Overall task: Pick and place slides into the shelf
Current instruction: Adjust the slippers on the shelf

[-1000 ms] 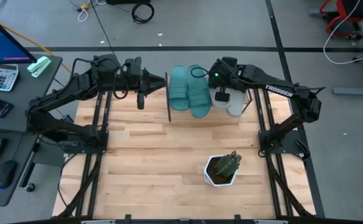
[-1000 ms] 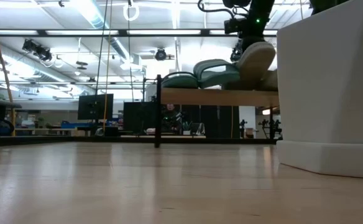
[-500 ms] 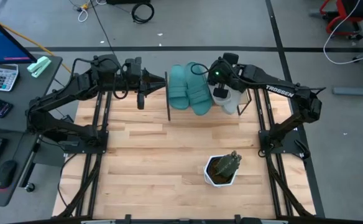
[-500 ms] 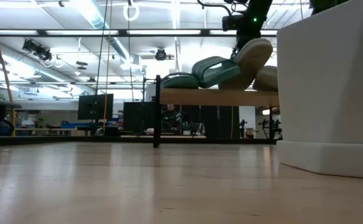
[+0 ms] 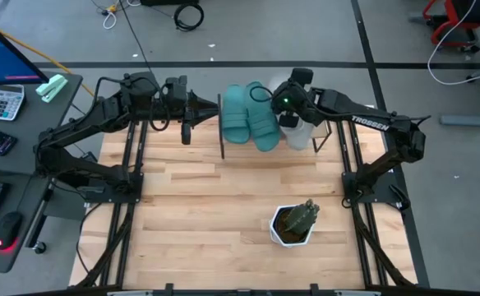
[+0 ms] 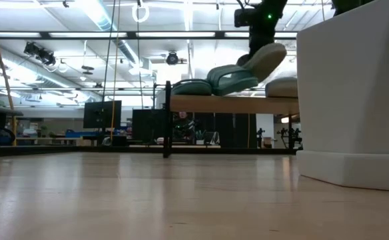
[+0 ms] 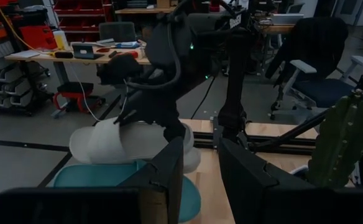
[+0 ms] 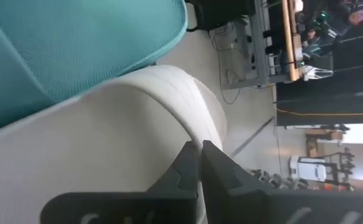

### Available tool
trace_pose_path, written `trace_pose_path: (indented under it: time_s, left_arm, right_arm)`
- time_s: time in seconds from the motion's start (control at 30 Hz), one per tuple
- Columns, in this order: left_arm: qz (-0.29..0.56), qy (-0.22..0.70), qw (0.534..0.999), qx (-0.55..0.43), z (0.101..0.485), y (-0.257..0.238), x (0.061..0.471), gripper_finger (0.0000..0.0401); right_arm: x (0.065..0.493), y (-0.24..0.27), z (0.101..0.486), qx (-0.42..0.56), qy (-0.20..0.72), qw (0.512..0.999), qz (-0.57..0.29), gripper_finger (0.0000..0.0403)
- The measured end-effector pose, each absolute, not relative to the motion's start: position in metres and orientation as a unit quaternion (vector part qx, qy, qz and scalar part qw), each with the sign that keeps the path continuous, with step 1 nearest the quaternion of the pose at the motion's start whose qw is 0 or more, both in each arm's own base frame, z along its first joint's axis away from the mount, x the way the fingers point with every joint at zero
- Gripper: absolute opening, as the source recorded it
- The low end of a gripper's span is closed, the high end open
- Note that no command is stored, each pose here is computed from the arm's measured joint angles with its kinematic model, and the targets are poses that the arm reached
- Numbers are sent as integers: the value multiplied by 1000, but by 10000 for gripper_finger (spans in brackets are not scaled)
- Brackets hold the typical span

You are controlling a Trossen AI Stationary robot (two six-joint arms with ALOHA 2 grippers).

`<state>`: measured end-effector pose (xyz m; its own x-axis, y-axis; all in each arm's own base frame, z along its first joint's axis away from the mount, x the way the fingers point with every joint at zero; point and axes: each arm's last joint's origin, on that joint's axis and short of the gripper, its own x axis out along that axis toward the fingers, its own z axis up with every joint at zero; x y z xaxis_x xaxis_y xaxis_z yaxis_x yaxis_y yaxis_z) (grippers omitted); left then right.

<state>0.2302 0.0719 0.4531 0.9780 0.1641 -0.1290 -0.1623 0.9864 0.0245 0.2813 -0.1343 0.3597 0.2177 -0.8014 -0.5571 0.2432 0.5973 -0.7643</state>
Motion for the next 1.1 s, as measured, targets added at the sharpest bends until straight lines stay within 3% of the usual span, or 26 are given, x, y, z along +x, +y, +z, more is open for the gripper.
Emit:
trace_pose_path:
  time_s: [0.43, 0.77, 1.1]
  left_arm:
    - [82, 64, 995, 3, 453, 72, 230, 107]
    - [83, 64, 995, 0, 453, 72, 230, 107]
    - [83, 63, 994, -9, 453, 72, 230, 107]
  right_arm:
    - [260, -174, 358, -199, 514, 735, -395, 4]
    - [265, -180, 351, -151, 494, 781, -350, 4]
    - [277, -186, 330, -136, 529, 772, -325, 4]
